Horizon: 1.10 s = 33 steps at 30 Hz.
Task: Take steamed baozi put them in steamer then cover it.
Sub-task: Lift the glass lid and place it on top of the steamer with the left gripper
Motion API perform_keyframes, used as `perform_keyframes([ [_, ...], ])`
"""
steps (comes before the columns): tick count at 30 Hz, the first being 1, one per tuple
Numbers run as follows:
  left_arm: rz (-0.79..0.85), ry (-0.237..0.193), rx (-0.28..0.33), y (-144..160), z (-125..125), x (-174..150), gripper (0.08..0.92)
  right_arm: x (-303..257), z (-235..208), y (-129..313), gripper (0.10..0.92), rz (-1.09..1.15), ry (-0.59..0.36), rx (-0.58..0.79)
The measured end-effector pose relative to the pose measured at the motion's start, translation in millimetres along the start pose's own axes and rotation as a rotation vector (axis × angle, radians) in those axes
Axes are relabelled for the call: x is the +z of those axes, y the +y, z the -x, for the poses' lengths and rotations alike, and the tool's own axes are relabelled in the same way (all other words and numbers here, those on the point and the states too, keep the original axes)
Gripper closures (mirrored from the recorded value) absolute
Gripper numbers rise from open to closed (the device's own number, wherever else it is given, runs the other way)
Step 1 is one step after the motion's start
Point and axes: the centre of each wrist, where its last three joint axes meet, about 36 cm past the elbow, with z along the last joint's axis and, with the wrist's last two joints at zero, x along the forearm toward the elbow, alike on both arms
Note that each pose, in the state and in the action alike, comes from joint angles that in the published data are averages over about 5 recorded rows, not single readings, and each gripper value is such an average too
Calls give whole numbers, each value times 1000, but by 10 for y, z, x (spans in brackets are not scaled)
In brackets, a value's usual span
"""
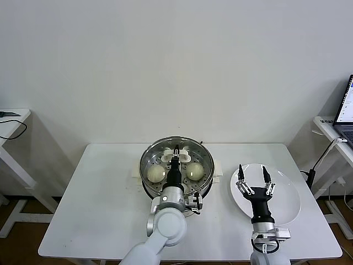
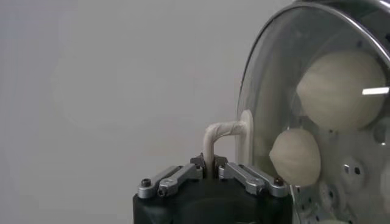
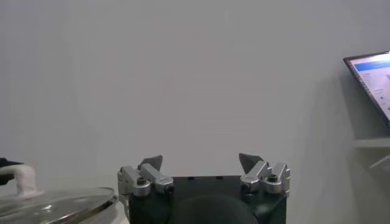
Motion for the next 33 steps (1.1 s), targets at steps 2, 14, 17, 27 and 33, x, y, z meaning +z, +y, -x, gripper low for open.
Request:
perform_keyframes([
  [2, 0, 0, -1, -2, -1, -3, 812, 7, 0, -2, 200, 0, 1, 0],
  [14, -7, -4, -3, -6, -5, -52, 812, 44, 2, -6, 200, -3, 8, 0],
  [17, -9, -6, -1, -10, -16, -65, 812, 54, 6, -12, 200, -4, 9, 0],
  [27, -9, -3, 5, -47, -27, -68, 812, 75, 29, -12, 200, -4, 10, -2],
  [33, -4, 0, 3, -60, 2, -48, 812, 89, 34, -10, 200, -5, 12, -3],
])
